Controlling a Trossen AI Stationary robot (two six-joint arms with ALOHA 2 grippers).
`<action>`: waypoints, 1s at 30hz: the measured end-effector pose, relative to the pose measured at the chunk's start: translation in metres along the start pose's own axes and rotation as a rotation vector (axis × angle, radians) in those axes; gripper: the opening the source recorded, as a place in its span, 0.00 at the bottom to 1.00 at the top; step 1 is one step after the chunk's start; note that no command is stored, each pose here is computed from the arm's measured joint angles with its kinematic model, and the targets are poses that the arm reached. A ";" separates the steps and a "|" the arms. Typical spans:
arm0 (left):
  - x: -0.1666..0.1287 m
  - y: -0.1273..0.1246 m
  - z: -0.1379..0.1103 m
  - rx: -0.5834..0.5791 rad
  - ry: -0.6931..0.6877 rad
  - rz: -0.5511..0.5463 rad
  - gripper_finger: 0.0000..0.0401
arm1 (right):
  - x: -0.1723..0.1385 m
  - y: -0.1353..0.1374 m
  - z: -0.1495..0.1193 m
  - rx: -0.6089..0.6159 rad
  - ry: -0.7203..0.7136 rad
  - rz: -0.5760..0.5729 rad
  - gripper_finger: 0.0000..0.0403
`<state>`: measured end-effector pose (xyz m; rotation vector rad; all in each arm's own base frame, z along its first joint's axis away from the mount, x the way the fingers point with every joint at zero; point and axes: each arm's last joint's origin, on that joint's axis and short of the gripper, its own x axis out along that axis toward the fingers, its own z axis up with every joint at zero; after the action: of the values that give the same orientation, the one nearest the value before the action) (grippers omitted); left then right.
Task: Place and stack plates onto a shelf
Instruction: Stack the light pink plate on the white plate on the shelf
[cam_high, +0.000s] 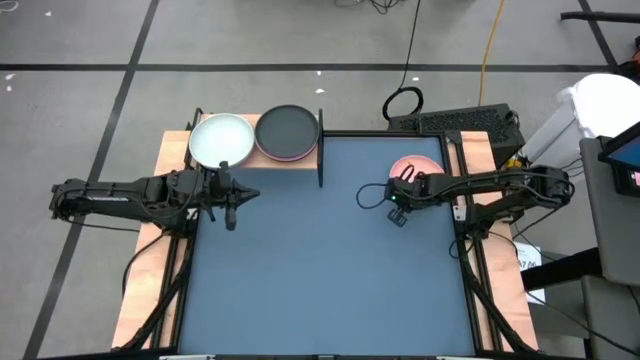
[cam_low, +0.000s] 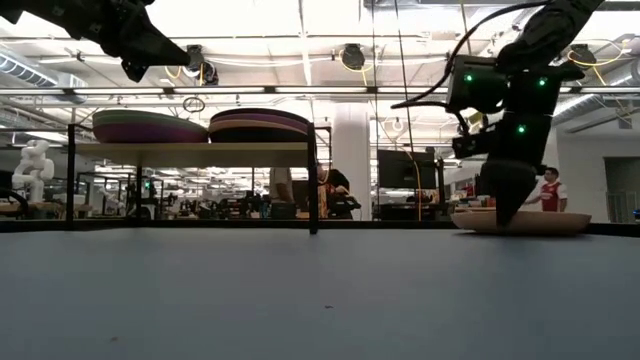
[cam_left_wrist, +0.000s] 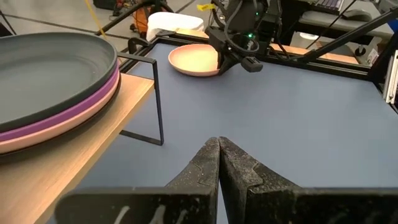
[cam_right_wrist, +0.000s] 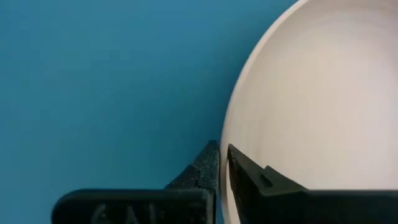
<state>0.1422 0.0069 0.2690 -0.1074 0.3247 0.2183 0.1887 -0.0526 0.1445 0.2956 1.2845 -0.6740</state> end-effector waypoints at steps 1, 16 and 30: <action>0.000 0.000 0.000 0.000 0.001 0.000 0.02 | 0.000 0.000 0.001 -0.005 -0.005 0.002 0.03; 0.016 0.000 -0.006 0.021 0.070 0.087 0.02 | -0.011 0.010 0.010 -0.125 -0.161 0.076 0.03; 0.018 -0.001 0.001 0.035 0.004 0.085 0.07 | -0.057 0.013 0.001 -0.151 -0.379 0.190 0.01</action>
<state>0.1591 0.0095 0.2641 -0.0594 0.3373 0.2963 0.1897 -0.0262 0.1963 0.1535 0.9249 -0.4422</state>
